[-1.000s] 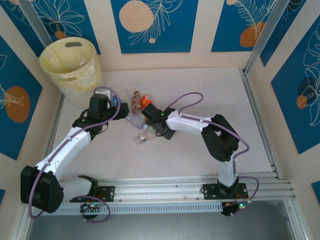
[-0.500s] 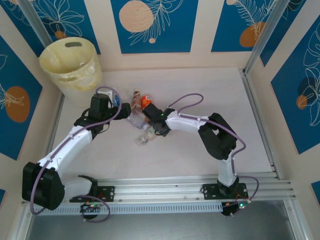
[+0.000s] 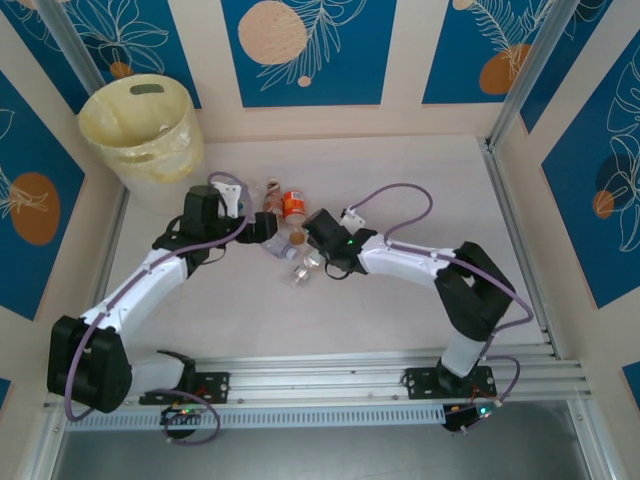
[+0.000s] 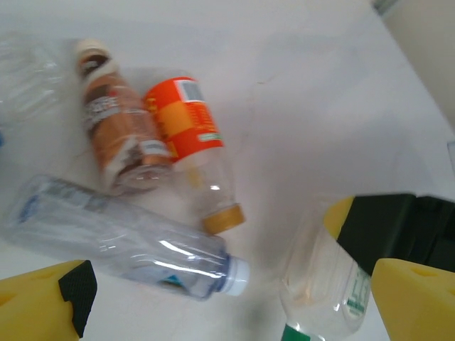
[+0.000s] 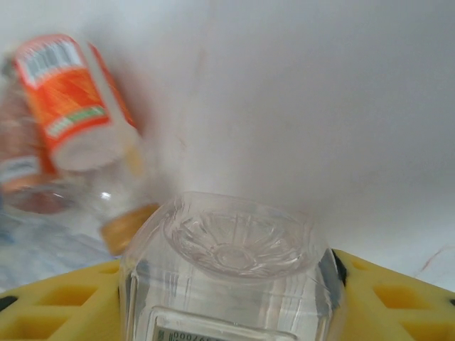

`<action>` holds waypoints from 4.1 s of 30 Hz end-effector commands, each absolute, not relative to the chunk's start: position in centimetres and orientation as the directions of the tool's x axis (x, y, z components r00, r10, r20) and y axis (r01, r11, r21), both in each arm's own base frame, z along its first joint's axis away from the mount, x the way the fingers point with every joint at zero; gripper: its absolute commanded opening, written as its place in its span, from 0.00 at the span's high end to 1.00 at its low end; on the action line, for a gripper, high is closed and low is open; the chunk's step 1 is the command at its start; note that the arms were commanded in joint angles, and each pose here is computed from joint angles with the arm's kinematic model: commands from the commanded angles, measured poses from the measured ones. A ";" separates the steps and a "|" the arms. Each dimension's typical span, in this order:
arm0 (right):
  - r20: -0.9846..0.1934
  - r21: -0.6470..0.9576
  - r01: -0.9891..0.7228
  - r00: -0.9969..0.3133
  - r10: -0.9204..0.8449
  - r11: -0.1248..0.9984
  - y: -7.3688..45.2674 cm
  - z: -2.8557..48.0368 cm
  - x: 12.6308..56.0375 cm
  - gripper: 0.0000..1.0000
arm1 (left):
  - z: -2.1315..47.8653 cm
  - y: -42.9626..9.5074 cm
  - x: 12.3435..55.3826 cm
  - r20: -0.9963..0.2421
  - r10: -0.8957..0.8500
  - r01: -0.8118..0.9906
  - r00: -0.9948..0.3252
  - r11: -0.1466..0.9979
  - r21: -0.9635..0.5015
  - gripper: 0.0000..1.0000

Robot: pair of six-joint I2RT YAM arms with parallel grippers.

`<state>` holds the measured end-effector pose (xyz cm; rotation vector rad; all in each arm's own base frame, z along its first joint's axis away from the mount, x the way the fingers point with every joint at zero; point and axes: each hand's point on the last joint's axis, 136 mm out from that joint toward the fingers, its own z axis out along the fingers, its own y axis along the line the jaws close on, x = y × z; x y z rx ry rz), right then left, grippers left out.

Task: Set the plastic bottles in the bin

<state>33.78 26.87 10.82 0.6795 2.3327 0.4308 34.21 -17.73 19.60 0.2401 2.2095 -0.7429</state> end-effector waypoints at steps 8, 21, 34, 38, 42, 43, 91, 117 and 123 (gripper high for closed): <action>-0.659 0.614 0.155 -0.440 0.610 0.774 25.6 20.9 34.9 0.50 | 22.1 -24.3 30.1 -0.766 0.019 0.699 -0.642 0.424 -0.575 0.00; -0.680 0.678 -0.043 -0.416 0.603 0.734 27.6 26.2 35.0 0.51 | 20.6 -29.2 27.4 -0.761 0.226 0.788 -0.608 0.290 -0.543 0.01; -0.674 0.704 -0.114 -0.418 0.609 0.701 29.1 28.9 35.2 0.51 | 19.3 -29.1 28.2 -0.783 0.256 0.810 -0.567 0.347 -0.473 0.39; -0.675 0.704 -0.119 -0.419 0.607 0.700 29.3 29.1 35.3 0.50 | 19.3 -28.9 28.2 -0.789 0.261 0.816 -0.556 0.355 -0.457 0.60; -0.676 0.700 -0.118 -0.426 0.601 0.704 29.2 28.9 35.5 0.48 | 19.8 -29.0 28.2 -0.799 0.254 0.823 -0.545 0.343 -0.452 0.75; -0.675 0.701 -0.120 -0.429 0.600 0.703 29.2 28.9 35.5 0.46 | 19.9 -29.0 28.2 -0.802 0.252 0.824 -0.542 0.346 -0.448 0.79; -0.852 0.504 -0.266 -0.307 0.424 0.821 17.9 30.1 32.7 0.00 | 41.0 2.3 52.0 -0.921 0.046 -0.227 -0.387 0.963 0.143 1.00; -0.841 0.521 -0.253 -0.313 0.441 0.815 17.7 30.1 32.6 0.00 | 34.0 8.3 58.2 -0.839 -0.228 -0.268 -0.494 0.958 -0.103 0.96; -0.840 0.523 -0.244 -0.310 0.446 0.817 17.4 30.3 32.4 0.00 | 33.4 8.2 58.3 -0.828 -0.227 -0.265 -0.512 0.959 -0.099 0.74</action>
